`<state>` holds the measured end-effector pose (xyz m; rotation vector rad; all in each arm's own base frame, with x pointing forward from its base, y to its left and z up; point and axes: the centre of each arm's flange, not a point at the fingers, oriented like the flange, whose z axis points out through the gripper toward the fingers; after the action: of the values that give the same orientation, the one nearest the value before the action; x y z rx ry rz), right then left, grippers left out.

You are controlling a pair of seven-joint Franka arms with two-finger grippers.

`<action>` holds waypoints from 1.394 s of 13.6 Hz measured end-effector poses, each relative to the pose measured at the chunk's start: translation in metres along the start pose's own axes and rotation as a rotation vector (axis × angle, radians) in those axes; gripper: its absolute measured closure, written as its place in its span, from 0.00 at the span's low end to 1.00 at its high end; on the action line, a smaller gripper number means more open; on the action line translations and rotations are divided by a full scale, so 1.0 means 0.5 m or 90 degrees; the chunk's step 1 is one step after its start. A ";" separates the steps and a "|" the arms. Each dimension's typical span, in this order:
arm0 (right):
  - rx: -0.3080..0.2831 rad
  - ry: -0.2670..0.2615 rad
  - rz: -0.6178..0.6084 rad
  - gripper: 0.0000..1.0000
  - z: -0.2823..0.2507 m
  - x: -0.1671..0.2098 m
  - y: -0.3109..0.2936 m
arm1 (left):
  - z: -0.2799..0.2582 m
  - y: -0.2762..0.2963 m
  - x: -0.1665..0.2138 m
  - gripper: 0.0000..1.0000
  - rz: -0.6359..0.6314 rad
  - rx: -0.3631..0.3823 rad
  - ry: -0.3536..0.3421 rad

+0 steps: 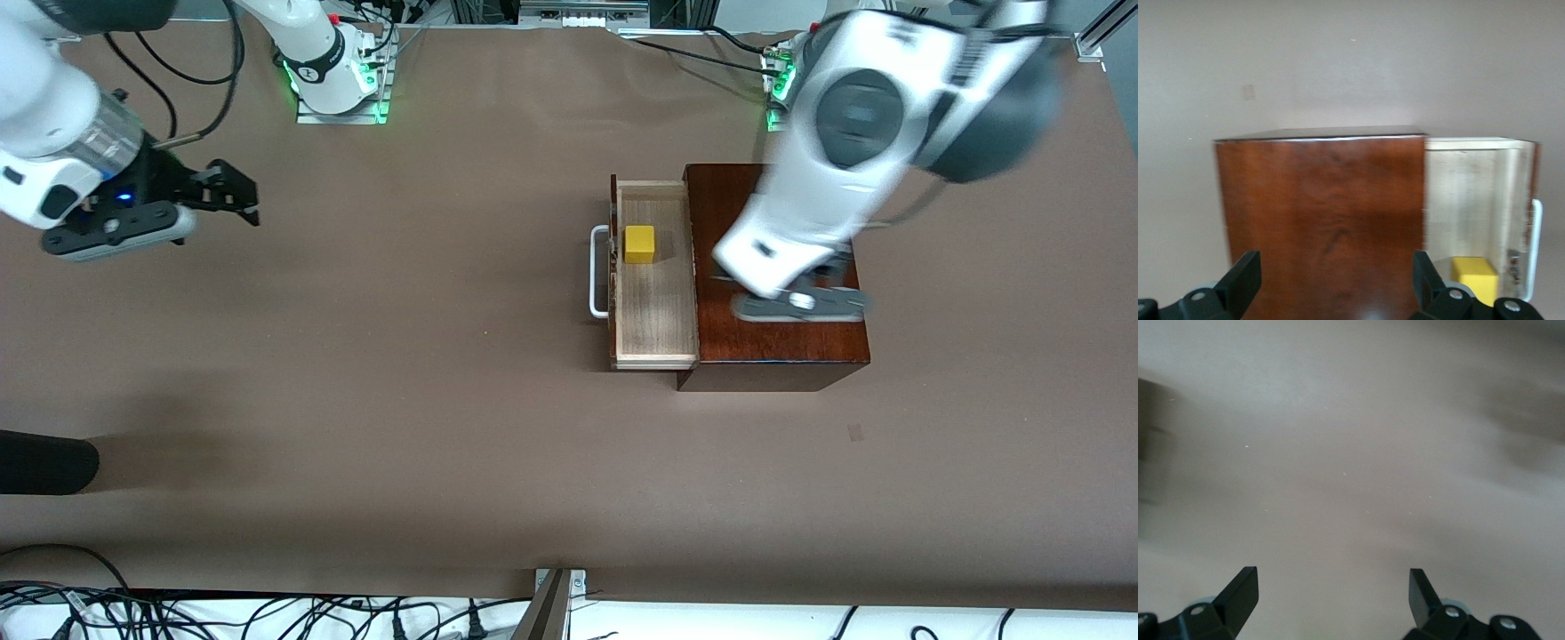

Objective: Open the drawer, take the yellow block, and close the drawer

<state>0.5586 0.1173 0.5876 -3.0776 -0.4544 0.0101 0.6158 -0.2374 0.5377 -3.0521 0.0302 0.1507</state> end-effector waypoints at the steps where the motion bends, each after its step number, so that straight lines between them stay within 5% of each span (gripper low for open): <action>1: 0.000 0.001 -0.010 0.00 0.001 0.002 -0.016 | -0.002 -0.066 0.013 0.00 0.012 -0.013 -0.006; 4: 0.003 -0.015 -0.072 0.00 0.031 0.017 -0.075 | -0.014 -0.224 0.017 0.00 0.025 -0.051 -0.017; 9: 0.010 -0.055 -0.238 0.00 0.117 0.040 -0.260 | -0.058 -0.348 -0.094 0.00 -0.009 -0.061 0.011; 13: 0.011 -0.014 -0.372 0.00 0.174 0.045 -0.475 | -0.045 -0.456 -0.151 0.00 -0.061 -0.066 0.018; 19: -0.013 0.025 -0.576 0.00 0.276 0.015 -0.848 | -0.028 -0.439 -0.142 0.00 -0.050 -0.064 0.017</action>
<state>0.4420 0.5291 0.4630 -2.5804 -1.7608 -0.0745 0.5518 -0.0188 0.5773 -3.1502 -0.0974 0.1082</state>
